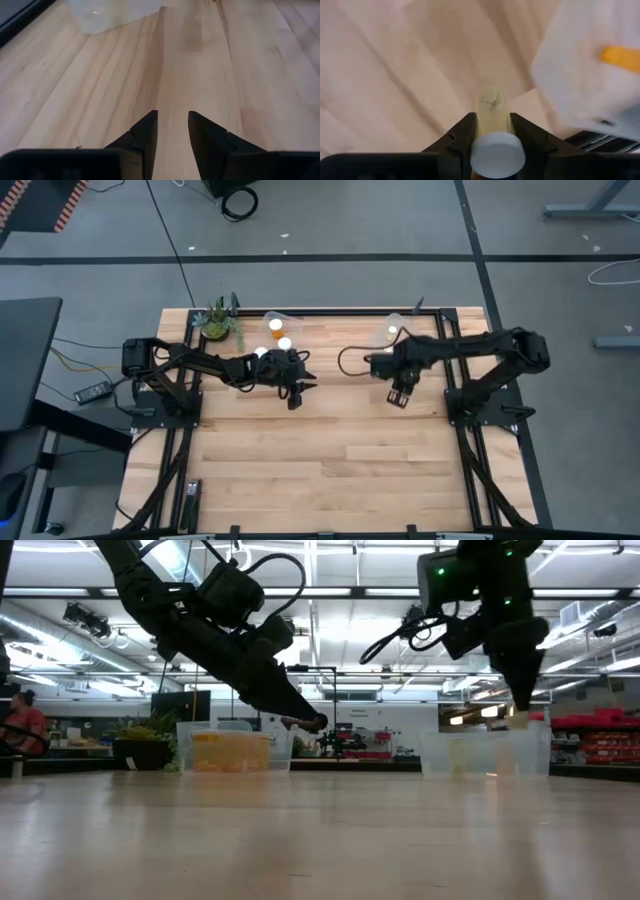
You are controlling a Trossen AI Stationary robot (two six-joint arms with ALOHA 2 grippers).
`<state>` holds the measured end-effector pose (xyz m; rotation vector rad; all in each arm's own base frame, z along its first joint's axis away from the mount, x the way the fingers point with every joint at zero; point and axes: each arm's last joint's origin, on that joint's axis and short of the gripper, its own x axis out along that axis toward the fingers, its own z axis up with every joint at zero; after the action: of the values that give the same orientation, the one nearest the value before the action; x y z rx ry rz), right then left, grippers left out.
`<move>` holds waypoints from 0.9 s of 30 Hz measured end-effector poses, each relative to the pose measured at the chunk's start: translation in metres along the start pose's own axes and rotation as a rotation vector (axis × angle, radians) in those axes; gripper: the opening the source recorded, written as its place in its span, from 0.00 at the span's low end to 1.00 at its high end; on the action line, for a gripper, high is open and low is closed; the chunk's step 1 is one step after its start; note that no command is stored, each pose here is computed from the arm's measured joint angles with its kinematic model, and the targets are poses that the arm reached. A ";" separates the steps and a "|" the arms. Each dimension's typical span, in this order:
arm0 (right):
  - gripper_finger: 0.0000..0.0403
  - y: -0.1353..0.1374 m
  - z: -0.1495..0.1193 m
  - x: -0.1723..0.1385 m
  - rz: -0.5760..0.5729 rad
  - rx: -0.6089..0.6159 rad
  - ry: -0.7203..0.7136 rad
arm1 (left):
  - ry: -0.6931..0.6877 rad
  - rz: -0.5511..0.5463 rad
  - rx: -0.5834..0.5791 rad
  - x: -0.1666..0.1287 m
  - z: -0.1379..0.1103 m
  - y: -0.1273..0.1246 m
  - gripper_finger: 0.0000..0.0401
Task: Pick and place medicine bottles into bin by pill shape (circle, oval)
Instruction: Put the small yellow pill bottle into the right transparent bin
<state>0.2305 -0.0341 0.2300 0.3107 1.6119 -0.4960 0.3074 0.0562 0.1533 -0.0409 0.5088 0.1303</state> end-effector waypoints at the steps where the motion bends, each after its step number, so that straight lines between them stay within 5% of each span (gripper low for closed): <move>1: 0.30 -0.006 0.003 -0.001 0.001 0.004 -0.004 | 0.000 0.000 -0.014 0.000 0.000 0.000 0.29; 12: 0.30 -0.057 0.036 -0.022 -0.023 0.025 -0.073 | 0.000 0.001 -0.043 0.000 0.000 0.000 0.29; 27: 0.30 -0.118 0.063 0.013 -0.028 0.063 0.106 | -0.001 0.001 -0.043 0.000 0.000 0.000 0.29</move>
<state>0.2274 -0.1683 0.2300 0.3671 1.7077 -0.5605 0.3074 0.0564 0.1534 -0.0823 0.5049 0.1423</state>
